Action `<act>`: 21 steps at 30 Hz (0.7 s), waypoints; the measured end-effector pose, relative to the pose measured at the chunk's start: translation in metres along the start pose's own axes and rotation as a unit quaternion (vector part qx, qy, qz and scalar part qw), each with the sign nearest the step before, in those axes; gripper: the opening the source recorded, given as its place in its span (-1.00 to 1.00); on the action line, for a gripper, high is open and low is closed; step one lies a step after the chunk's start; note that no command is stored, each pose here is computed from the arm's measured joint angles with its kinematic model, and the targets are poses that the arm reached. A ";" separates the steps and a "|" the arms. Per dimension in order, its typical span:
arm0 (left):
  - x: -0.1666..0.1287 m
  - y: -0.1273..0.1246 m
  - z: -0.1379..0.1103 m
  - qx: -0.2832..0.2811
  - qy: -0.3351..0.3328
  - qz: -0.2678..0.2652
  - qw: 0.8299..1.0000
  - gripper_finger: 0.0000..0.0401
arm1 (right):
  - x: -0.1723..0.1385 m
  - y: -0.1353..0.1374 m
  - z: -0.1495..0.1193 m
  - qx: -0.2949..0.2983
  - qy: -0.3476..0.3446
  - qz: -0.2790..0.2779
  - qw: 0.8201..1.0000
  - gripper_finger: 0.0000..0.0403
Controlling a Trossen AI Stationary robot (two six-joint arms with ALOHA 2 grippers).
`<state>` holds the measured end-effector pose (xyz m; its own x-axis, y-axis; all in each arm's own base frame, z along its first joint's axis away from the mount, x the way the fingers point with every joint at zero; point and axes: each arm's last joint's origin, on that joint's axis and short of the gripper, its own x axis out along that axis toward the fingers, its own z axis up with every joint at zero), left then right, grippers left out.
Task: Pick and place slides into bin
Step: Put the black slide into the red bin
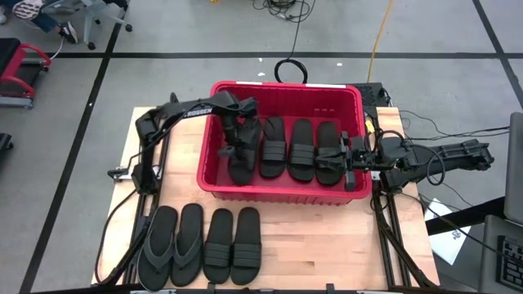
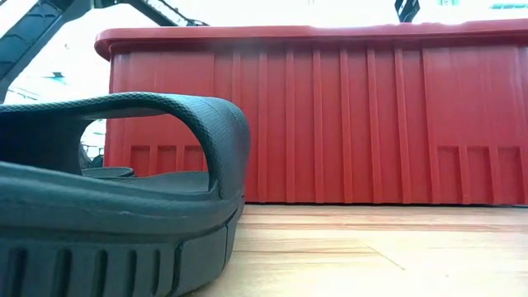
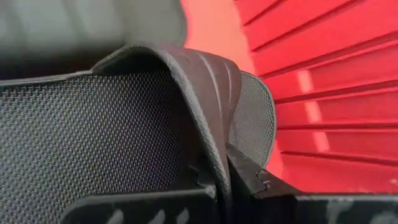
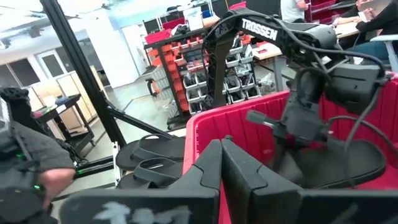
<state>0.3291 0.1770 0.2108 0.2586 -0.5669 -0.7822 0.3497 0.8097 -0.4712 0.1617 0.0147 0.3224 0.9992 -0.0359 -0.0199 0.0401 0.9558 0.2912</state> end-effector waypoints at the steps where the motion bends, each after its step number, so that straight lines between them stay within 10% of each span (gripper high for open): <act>1: -0.001 0.004 -0.002 -0.004 -0.003 0.003 1.000 -0.98 | 0.000 0.000 0.000 0.003 -0.001 0.000 1.000 -1.00; 21: -0.004 0.033 -0.017 -0.010 -0.021 0.026 0.999 -0.99 | -0.002 0.002 0.007 0.037 -0.034 0.012 0.999 -1.00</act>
<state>0.3249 0.2083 0.1914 0.3144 -0.5292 -0.7881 0.3165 0.8412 -0.4385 0.1597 0.0145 0.3297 0.9980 -0.0352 0.0517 0.0142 0.9323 0.3613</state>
